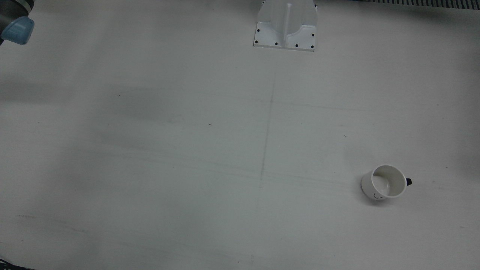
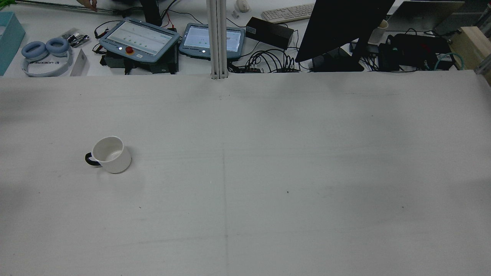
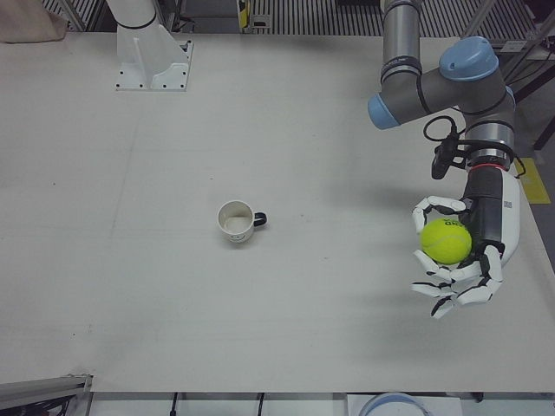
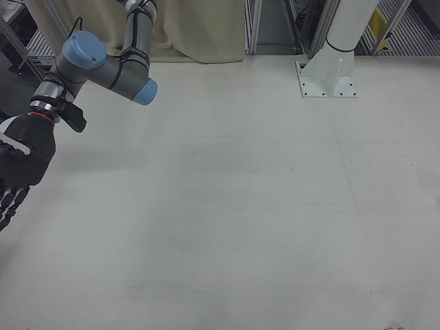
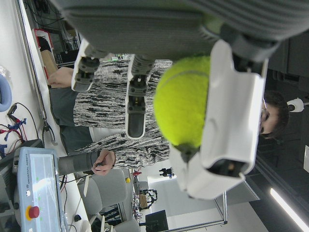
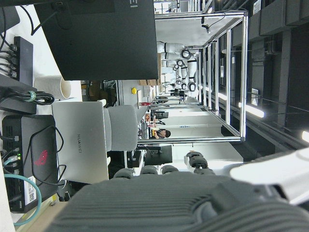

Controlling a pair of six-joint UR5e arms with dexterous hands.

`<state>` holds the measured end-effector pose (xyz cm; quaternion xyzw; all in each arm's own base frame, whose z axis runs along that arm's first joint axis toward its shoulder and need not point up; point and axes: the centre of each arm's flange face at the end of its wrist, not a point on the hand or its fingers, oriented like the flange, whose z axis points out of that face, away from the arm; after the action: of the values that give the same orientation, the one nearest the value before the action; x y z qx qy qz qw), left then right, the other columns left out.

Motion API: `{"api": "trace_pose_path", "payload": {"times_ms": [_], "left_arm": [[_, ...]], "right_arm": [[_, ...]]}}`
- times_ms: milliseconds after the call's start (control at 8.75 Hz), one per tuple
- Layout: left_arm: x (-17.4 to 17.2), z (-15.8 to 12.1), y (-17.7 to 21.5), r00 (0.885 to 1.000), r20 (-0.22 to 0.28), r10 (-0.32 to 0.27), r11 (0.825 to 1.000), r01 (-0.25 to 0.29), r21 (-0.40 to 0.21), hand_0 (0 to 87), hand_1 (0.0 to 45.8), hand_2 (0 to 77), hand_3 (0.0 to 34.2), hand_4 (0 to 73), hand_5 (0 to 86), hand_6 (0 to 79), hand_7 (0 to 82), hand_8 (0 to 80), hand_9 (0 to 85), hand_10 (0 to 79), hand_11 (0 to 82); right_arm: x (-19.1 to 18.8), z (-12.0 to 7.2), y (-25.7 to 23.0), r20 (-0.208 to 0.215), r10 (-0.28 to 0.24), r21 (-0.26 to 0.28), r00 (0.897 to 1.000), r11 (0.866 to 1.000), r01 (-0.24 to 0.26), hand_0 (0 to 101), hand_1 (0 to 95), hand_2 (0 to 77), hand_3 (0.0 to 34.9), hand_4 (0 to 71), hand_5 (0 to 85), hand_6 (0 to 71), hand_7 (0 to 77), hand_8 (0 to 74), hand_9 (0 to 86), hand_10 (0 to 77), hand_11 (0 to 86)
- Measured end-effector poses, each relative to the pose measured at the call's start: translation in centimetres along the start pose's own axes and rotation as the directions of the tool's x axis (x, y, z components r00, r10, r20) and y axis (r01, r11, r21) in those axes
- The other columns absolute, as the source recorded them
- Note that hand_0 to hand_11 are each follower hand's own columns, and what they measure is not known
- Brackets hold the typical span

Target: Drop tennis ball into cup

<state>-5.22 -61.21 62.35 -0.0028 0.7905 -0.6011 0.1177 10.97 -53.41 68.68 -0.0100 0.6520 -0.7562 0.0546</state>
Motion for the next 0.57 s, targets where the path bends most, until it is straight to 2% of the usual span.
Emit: {"api": "trace_pose_path", "payload": {"times_ms": [343, 457, 571], "left_arm": [[0.1, 0.3, 0.9, 1.0, -0.003, 0.0, 1.0, 0.0, -0.018, 80.1, 8.7, 60.0, 28.6, 0.5, 27.3, 60.5, 40.9, 34.4, 32.7, 8.2, 15.8], [-0.5, 0.8, 1.8, 1.0, 0.008, -0.002, 0.999, 0.002, -0.039, 80.1, 8.7, 60.0, 28.7, 0.5, 30.5, 61.6, 41.5, 34.4, 32.7, 7.6, 15.8], [-2.5, 1.6, 3.1, 0.999, 0.039, -0.009, 0.998, 0.012, -0.065, 80.2, 8.7, 60.0, 28.5, 0.5, 27.8, 61.6, 41.5, 33.3, 32.7, 9.3, 17.5]], "right_arm": [[0.0, 0.0, 0.0, 0.0, 0.0, 0.0, 1.0, 1.0, 0.0, 0, 0.5, 0.5, 0.0, 0.0, 0.0, 0.0, 0.5, 0.0, 0.0, 0.0, 0.5], [0.0, 0.0, 0.0, 0.0, 0.0, 0.0, 1.0, 1.0, 0.0, 0, 0.5, 0.5, 0.0, 0.0, 0.0, 0.0, 0.5, 0.0, 0.0, 0.0, 0.5], [0.0, 0.0, 0.0, 0.0, 0.0, 0.0, 1.0, 1.0, 0.0, 0, 0.5, 0.5, 0.0, 0.0, 0.0, 0.0, 0.5, 0.0, 0.0, 0.0, 0.5]]}}
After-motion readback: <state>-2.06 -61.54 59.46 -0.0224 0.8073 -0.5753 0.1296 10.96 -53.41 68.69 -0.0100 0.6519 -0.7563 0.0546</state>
